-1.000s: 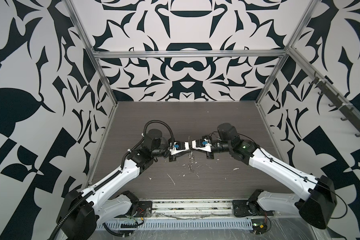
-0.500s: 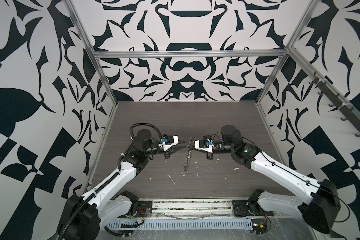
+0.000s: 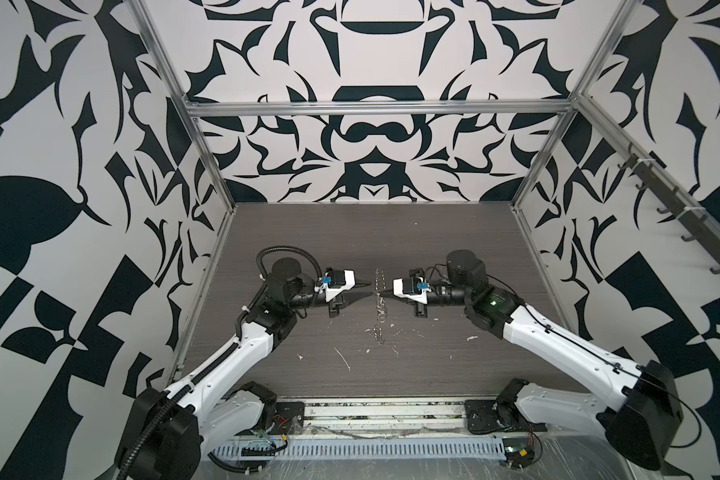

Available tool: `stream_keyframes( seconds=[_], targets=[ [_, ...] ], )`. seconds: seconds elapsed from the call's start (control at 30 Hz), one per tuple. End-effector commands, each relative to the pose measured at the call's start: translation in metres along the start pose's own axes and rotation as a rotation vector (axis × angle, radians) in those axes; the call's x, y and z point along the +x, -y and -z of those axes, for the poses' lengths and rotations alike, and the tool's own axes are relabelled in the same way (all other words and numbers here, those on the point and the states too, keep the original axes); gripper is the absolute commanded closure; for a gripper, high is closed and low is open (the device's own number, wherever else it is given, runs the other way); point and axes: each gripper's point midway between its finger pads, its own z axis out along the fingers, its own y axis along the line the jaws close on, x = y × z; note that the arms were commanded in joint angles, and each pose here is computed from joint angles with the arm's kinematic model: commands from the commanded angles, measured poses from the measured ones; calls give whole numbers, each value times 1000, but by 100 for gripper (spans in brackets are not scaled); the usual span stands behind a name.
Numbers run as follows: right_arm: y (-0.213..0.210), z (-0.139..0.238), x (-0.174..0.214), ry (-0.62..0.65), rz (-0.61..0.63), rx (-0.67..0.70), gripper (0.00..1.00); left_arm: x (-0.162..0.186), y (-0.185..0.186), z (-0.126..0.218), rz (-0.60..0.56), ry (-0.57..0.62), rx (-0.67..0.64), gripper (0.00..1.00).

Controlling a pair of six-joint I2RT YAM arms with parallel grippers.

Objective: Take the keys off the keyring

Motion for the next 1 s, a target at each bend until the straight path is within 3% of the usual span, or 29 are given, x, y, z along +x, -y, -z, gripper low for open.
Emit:
stream_keyframes(
  seconds=[0.0,0.5,0.97],
  targets=[
    [11,9,-28,85,71,50,100,-12,5,4,-9,61,12,73],
    [18,11,-46,166,71,76,100,-16,5,-4,4,146,91,77],
    [16,9,-47,183,61,57,100,-23,0,-6,18,199,88,82]
  ],
)
